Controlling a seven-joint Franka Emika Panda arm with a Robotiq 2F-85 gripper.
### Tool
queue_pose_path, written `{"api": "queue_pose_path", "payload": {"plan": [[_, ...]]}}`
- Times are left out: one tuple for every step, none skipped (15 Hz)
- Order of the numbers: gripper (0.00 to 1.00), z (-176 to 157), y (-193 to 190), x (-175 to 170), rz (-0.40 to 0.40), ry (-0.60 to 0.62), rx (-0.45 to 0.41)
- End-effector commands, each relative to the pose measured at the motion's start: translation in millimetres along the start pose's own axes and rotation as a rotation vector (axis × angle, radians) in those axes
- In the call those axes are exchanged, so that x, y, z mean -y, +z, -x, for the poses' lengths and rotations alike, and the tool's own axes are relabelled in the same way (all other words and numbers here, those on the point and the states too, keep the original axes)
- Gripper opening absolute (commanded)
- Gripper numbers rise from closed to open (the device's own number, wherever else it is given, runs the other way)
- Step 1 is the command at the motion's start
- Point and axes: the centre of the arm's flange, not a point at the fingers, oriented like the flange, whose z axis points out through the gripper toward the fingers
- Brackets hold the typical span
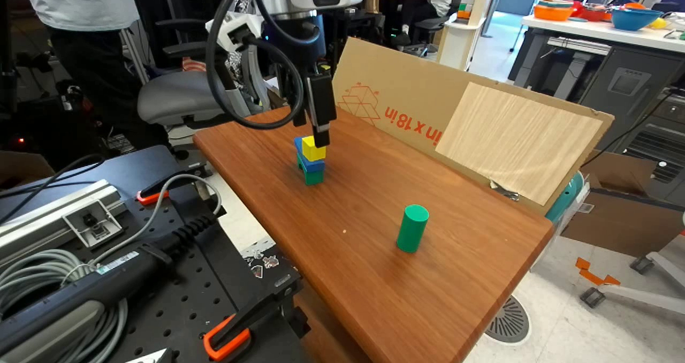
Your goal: Remove the yellow block from the stack and place it on top of the green block on the right
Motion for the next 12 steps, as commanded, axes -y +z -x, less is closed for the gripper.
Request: {"api": "queue_pose_path", "payload": {"plan": [[1.00, -15, 10, 11, -0.012, -0.002, 0.024], [1.00, -15, 11, 14, -0.019, -0.006, 0.028], [1.00, -15, 13, 15, -0.022, -0.007, 0.033], [1.00, -16, 15, 17, -0.025, -0.009, 0.038], [1.00, -16, 16, 17, -0.026, -0.010, 0.040], [1.00, -17, 16, 18, -0.030, -0.010, 0.043], [1.00, -18, 16, 18, -0.032, -0.008, 0.045], [1.00, -19, 17, 18, -0.034, -0.008, 0.047], [0.75, -20, 18, 17, -0.032, -0.006, 0.050], [0.72, -20, 18, 17, -0.030, -0.003, 0.050], [0.66, -21, 19, 16, -0.026, -0.001, 0.050], [0.56, -22, 20, 15, -0.023, 0.003, 0.051]]}}
